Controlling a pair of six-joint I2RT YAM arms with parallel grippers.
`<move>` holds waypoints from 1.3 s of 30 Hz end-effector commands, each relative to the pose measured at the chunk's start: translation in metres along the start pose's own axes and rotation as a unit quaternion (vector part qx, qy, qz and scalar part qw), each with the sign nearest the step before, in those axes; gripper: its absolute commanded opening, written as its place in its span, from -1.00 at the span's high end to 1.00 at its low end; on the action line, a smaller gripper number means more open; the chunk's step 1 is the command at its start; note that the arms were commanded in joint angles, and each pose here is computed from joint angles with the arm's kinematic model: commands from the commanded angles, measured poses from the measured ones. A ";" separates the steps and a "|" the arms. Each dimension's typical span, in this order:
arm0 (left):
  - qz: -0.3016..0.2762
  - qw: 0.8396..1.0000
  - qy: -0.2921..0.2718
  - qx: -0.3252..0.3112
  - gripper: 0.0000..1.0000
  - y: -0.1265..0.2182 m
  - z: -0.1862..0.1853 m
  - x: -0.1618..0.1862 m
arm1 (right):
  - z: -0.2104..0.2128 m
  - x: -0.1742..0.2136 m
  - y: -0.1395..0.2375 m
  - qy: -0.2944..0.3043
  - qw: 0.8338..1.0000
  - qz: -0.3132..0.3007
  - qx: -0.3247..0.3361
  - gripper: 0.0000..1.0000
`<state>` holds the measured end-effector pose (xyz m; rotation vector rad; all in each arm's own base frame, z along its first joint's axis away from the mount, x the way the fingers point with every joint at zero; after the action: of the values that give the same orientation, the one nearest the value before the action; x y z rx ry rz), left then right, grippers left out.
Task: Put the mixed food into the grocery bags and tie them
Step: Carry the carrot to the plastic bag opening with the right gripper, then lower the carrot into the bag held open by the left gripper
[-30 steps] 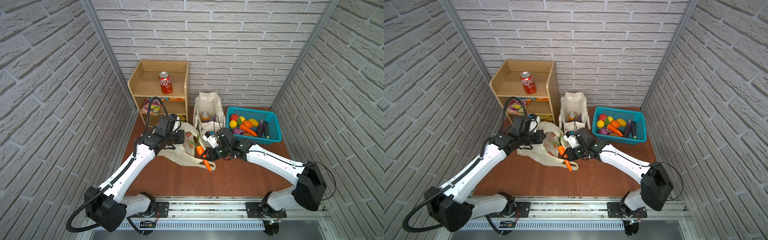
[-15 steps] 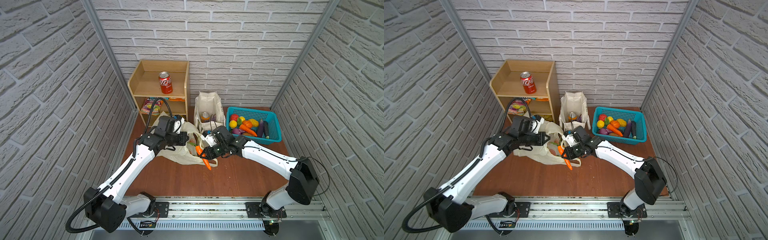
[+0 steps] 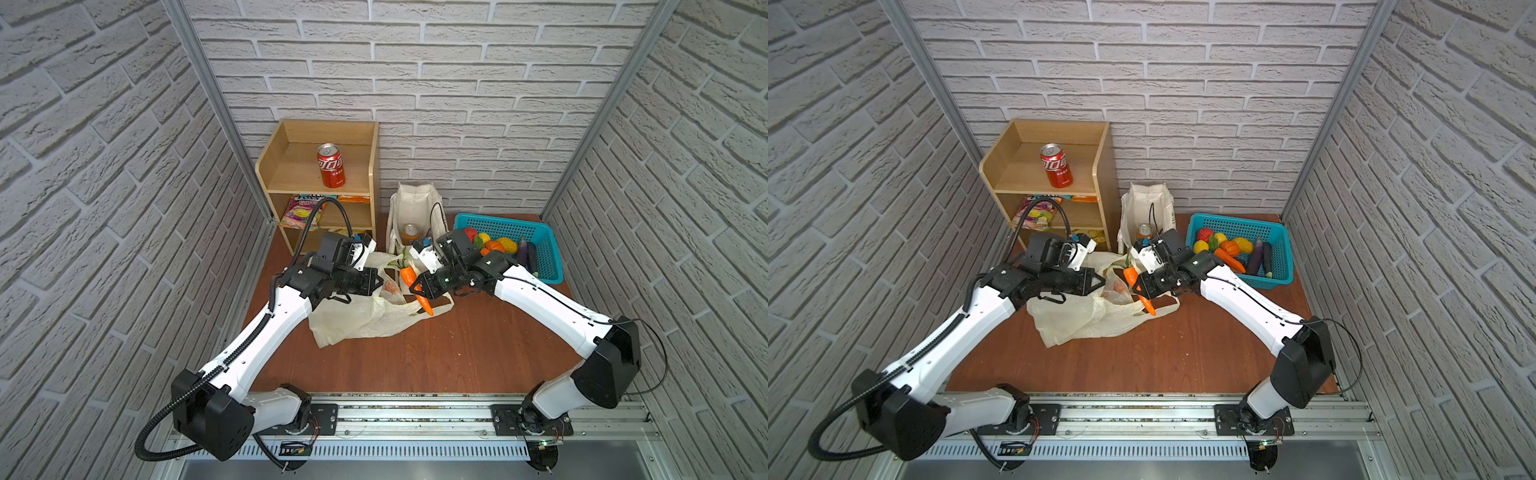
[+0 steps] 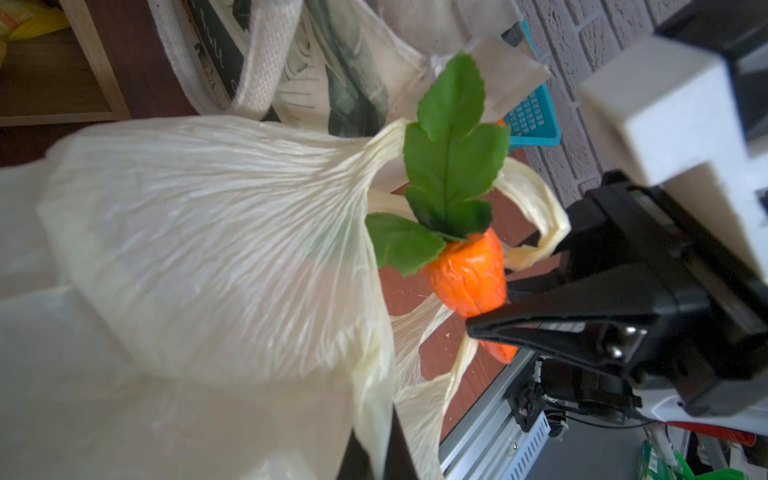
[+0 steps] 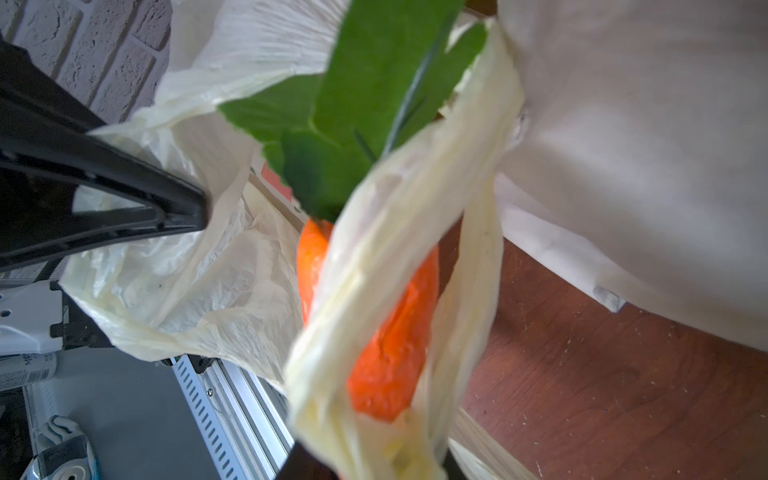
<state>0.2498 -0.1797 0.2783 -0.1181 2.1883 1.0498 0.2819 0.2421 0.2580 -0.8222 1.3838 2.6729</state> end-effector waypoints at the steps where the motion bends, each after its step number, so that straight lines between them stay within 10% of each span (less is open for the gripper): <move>1: -0.006 0.999 -0.024 0.022 1.00 0.005 -0.006 -0.008 | 0.005 -0.005 0.006 0.028 0.999 0.005 -0.018 0.74; 31: 0.032 0.995 -0.056 0.079 1.00 -0.005 -0.011 0.008 | 0.030 -0.054 -0.017 -0.081 0.981 -0.062 -0.167 0.78; 39: -0.008 0.996 -0.065 -0.056 1.00 0.014 0.030 -0.018 | 0.026 -0.056 -0.020 -0.123 0.972 -0.090 -0.181 0.82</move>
<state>0.2548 -0.1689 0.2709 -0.0114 2.1161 1.0753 0.3198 0.2853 0.2702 -0.5666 0.8502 2.8256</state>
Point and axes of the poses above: each gripper's point midway between its finger pads, its own y axis back along the fingers, its own z axis along the line the jaws close on, x = y × z, the point moved 6 cm from there along y, back along the fingers, and after that the axes turned 8 degrees about -y, right-handed, at the moved point
